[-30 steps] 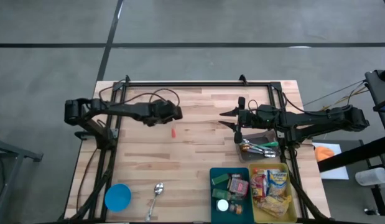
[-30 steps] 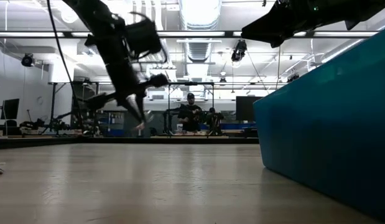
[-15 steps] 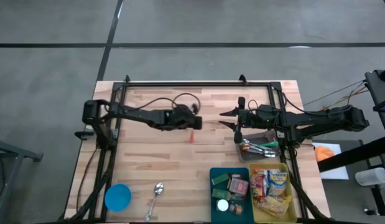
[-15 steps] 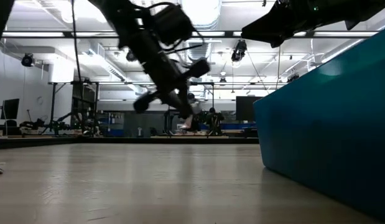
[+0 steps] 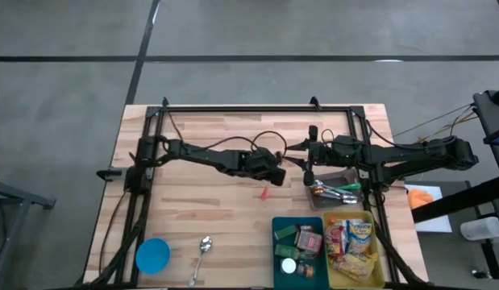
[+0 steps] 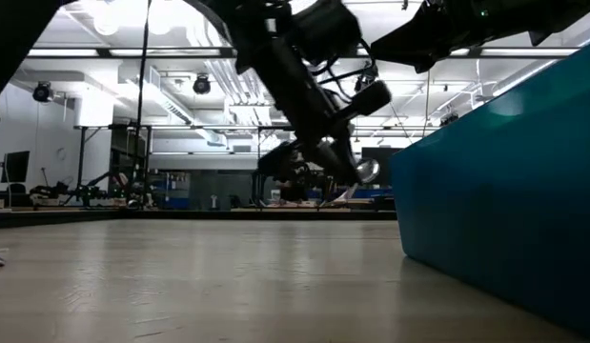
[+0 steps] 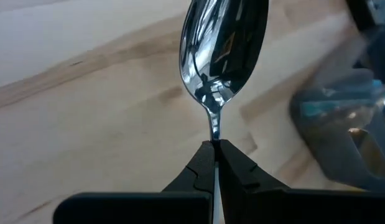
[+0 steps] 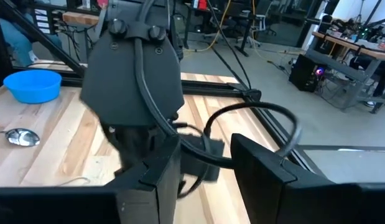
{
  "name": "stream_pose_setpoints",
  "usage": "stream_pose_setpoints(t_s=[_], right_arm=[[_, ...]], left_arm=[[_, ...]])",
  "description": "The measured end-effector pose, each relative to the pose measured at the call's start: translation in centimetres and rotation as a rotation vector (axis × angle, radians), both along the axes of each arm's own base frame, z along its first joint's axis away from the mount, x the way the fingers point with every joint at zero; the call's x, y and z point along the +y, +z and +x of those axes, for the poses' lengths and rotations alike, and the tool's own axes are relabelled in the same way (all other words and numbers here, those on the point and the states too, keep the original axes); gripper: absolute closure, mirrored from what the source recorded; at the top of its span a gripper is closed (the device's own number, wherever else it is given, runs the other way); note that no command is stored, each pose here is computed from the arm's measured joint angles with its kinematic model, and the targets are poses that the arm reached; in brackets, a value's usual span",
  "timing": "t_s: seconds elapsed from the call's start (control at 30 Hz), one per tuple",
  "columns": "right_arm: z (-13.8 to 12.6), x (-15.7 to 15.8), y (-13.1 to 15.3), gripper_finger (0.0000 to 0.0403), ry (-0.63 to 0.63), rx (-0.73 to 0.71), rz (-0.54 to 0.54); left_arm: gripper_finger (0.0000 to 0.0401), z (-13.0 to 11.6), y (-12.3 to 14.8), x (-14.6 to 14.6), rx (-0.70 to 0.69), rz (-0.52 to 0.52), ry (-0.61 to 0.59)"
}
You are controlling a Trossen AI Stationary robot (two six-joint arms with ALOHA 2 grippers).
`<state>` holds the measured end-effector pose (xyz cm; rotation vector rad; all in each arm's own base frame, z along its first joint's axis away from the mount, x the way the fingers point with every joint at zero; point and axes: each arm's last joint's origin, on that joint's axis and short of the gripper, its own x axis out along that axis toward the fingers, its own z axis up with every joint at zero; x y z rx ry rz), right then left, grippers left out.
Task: Pick & Place Food Item
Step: Put the orange spoon into the black bin
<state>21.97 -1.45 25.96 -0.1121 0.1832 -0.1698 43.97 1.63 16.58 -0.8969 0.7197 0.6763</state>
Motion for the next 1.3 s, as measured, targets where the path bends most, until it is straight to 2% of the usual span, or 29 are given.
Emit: stream_pose_setpoints(t_s=[0.3, 0.6, 0.8, 1.3], right_arm=[[0.0, 0.0, -0.1, 0.0264, -0.004, 0.005, -0.001], [0.0, 0.0, -0.1, 0.0264, -0.003, 0.006, -0.001], [0.0, 0.0, -0.1, 0.0264, 0.004, 0.005, 0.002], [0.0, 0.0, -0.1, 0.0264, 0.001, 0.008, 0.001]], left_arm=[[0.04, 2.4, -0.6, -0.6, 0.005, -0.034, -0.094], [0.04, 3.4, -2.0, -1.5, -0.026, -0.095, -0.112], [0.04, 3.5, -3.0, -1.6, -0.012, -0.124, -0.108], [0.04, 3.4, -3.1, -1.6, -0.001, -0.118, -0.093]])
